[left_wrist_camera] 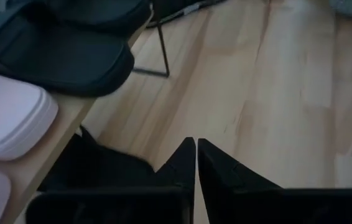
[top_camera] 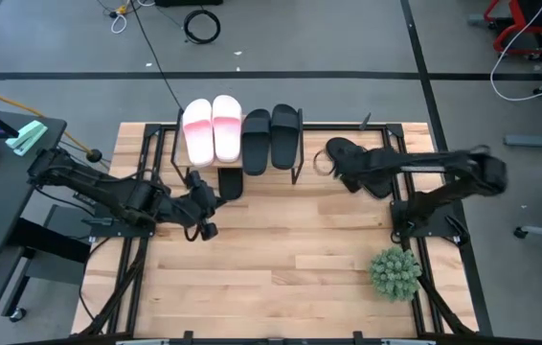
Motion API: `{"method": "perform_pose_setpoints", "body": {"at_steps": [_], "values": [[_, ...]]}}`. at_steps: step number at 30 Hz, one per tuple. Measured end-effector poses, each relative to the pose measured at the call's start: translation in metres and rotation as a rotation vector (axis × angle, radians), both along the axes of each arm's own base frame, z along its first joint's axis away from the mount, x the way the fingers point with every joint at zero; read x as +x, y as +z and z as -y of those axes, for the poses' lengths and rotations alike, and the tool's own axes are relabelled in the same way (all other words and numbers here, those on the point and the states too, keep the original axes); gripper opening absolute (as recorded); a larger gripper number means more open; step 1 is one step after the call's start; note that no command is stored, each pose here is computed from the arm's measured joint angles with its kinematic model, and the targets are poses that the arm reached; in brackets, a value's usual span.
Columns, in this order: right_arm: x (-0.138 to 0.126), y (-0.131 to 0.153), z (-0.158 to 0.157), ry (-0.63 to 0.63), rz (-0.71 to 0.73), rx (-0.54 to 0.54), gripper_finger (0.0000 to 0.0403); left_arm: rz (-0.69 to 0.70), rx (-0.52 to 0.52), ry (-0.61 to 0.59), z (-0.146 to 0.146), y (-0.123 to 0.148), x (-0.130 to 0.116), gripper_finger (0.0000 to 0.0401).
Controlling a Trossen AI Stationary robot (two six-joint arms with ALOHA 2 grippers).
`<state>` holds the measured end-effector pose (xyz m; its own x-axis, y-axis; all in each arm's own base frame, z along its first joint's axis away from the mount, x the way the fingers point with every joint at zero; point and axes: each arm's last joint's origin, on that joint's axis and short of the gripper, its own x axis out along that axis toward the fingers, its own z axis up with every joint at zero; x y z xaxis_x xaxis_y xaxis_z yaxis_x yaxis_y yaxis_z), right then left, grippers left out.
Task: Pick and place slides into the shelf
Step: Put the black flipflop under the shelf
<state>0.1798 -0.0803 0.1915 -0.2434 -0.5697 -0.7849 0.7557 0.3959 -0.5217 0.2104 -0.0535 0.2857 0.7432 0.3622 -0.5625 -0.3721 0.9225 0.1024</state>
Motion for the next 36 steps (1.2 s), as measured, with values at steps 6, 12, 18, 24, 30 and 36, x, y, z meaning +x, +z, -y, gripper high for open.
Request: {"method": "perform_pose_setpoints", "body": {"at_steps": [6, 12, 18, 24, 30, 36], "values": [[-0.019, 0.022, 0.019, 0.119, 0.400, -0.062, 0.0165, -0.013, 0.001, 0.016, -0.001, -0.001, -0.001, 0.0007], [-0.028, 0.029, 0.020, 0.239, 0.598, -0.048, 0.0165, -0.006, -0.002, 0.024, -0.001, -0.001, -0.001, 0.0013], [-0.037, -0.004, 0.016, 0.148, 0.505, 0.033, 0.0165, -0.006, -0.002, 0.025, -0.001, -0.001, -0.001, 0.0026], [-0.040, -0.019, 0.015, 0.119, 0.455, 0.058, 0.0165, -0.007, -0.001, 0.024, -0.001, -0.001, -0.001, 0.0012], [-0.037, -0.023, 0.017, 0.110, 0.446, 0.071, 0.0165, 0.014, 0.005, 0.023, -0.002, 0.001, 0.001, 0.0008], [-0.029, -0.034, 0.022, 0.090, 0.437, 0.100, 0.0164, 0.028, 0.012, 0.013, -0.002, 0.002, 0.003, 0.0025]]}}
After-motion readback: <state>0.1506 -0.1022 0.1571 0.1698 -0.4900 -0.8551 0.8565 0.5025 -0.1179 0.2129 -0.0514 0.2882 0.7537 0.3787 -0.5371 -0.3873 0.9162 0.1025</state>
